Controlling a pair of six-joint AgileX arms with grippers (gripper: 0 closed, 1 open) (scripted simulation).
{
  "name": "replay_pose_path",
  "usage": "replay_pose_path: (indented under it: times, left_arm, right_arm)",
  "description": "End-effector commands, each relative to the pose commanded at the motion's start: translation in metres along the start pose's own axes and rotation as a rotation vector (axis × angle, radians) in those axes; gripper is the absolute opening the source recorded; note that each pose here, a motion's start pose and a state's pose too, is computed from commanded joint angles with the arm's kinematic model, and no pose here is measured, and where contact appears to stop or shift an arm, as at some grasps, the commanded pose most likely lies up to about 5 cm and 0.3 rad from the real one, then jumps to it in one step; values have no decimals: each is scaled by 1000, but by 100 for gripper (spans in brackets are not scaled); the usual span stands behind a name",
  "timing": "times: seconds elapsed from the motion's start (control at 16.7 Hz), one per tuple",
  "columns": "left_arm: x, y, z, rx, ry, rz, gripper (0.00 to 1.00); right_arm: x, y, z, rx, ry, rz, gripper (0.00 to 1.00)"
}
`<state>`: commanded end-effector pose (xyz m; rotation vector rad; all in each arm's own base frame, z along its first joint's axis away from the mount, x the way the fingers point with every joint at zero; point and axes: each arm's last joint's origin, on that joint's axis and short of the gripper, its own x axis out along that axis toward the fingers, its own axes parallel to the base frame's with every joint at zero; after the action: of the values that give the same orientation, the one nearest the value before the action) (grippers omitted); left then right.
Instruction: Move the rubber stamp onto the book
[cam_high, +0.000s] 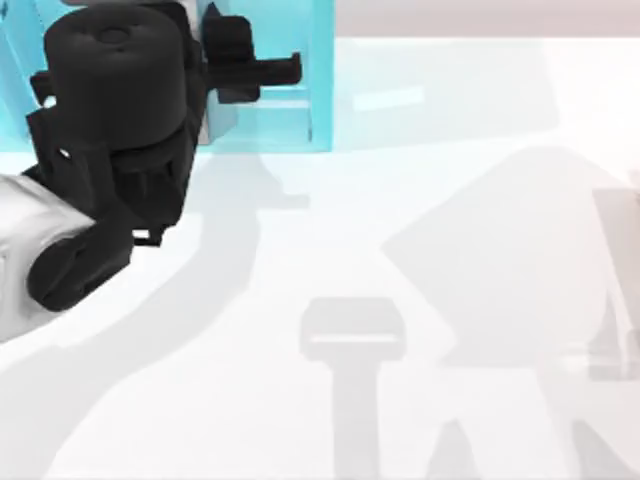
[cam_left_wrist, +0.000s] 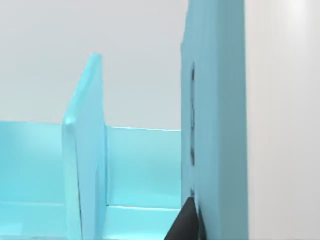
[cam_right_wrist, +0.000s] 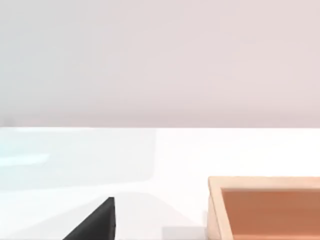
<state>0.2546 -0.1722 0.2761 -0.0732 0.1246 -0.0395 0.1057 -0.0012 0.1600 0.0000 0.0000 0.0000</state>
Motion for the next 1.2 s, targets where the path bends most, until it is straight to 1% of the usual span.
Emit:
replay_pose_path:
  times: [0.12, 0.24, 0.42, 0.6, 0.84, 0.96, 1.08, 1.2]
  left_arm:
    - [6, -17, -6, -91, 22, 11, 0]
    - [13, -38, -17, -212, 49, 31, 0]
    - [22, -74, -41, -445, 84, 77, 0]
    - [24, -111, -70, -711, 95, 131, 0]
    - [18, -154, -110, -1060, 70, 193, 0]
    - [13, -171, -127, -1208, 48, 212, 0]
    - [7, -185, -140, -1325, 25, 223, 0]
    - [2, -194, -150, -1411, 4, 228, 0]
  right_arm:
    - [0, 0, 0, 0, 0, 0, 100]
    - [0, 0, 0, 0, 0, 0, 100]
    - [0, 0, 0, 0, 0, 0, 100]
    - [0, 0, 0, 0, 0, 0, 100]
    - [0, 0, 0, 0, 0, 0, 100]
    - [0, 0, 0, 0, 0, 0, 100]
    - [0, 0, 0, 0, 0, 0, 100]
    - [0, 0, 0, 0, 0, 0, 100]
